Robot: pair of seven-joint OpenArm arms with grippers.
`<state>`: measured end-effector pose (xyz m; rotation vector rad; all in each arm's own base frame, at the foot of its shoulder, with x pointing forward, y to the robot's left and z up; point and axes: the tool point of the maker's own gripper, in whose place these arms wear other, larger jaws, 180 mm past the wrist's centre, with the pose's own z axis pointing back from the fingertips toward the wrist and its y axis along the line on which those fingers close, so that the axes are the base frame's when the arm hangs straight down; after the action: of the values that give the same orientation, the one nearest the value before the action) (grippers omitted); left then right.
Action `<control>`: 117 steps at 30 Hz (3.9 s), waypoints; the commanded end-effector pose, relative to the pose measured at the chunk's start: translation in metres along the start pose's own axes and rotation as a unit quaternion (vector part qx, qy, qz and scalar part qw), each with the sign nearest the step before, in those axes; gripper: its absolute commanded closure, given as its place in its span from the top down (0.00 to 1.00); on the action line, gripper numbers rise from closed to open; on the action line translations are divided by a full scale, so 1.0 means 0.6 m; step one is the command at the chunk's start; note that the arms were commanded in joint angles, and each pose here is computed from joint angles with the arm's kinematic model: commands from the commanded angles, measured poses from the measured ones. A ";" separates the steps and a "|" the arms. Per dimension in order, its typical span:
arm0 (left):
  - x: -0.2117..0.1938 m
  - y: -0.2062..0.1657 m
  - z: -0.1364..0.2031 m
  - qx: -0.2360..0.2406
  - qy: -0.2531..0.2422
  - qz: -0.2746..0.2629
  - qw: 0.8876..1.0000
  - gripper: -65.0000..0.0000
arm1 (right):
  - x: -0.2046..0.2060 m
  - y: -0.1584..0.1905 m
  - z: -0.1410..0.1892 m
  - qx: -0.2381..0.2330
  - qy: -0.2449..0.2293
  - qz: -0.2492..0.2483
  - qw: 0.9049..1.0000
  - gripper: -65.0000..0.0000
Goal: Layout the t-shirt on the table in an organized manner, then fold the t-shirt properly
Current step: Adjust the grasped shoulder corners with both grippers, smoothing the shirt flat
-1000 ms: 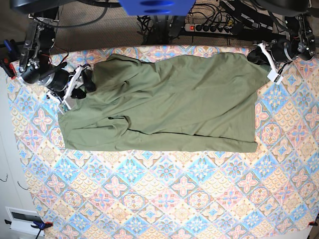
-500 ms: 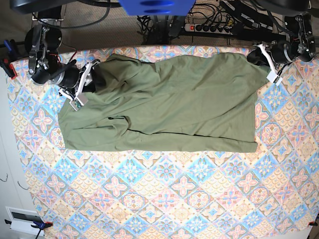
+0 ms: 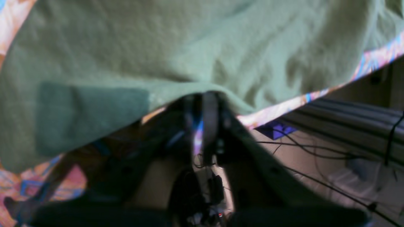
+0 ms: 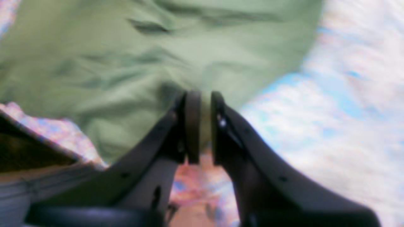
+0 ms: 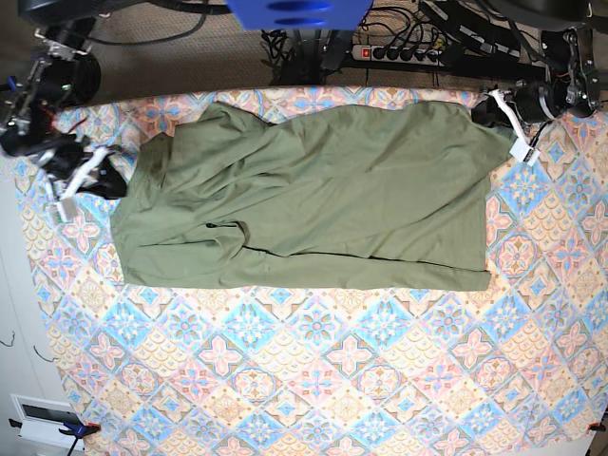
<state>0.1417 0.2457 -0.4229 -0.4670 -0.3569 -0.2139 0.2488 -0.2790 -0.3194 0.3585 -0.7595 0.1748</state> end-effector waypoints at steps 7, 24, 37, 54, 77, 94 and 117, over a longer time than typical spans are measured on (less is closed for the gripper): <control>0.037 -0.049 0.016 -0.016 -0.022 -0.065 0.998 0.00 | 0.043 -0.013 0.049 0.006 -0.045 0.010 0.999 0.09; 0.034 -0.037 0.040 0.000 -0.005 -0.088 0.996 0.00 | -0.081 0.063 -0.058 -0.044 0.169 0.269 0.947 0.40; 0.036 -0.037 0.039 0.000 -0.007 -0.089 0.996 0.00 | -0.114 0.054 -0.073 -0.030 0.188 0.243 0.951 0.40; 0.037 -0.037 0.039 0.000 -0.008 -0.089 0.996 0.00 | -0.124 0.090 -0.124 0.008 0.187 0.223 0.957 0.40; 0.120 -0.038 0.041 0.005 -0.101 -0.083 0.991 0.00 | 0.013 -0.002 -0.065 -0.096 0.065 0.196 0.974 0.08; 0.120 -0.035 0.043 0.007 -0.100 -0.083 0.992 0.00 | -0.056 0.046 -0.043 -0.076 0.132 0.235 0.960 0.45; 0.119 -0.034 0.043 0.008 -0.099 -0.083 0.992 0.00 | -0.169 0.077 -0.102 -0.015 0.203 0.252 0.946 0.43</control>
<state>0.1872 0.2290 -0.3756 -0.4458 -0.5565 -0.3139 0.1979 -0.2108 -0.4247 0.1019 -0.4178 0.6918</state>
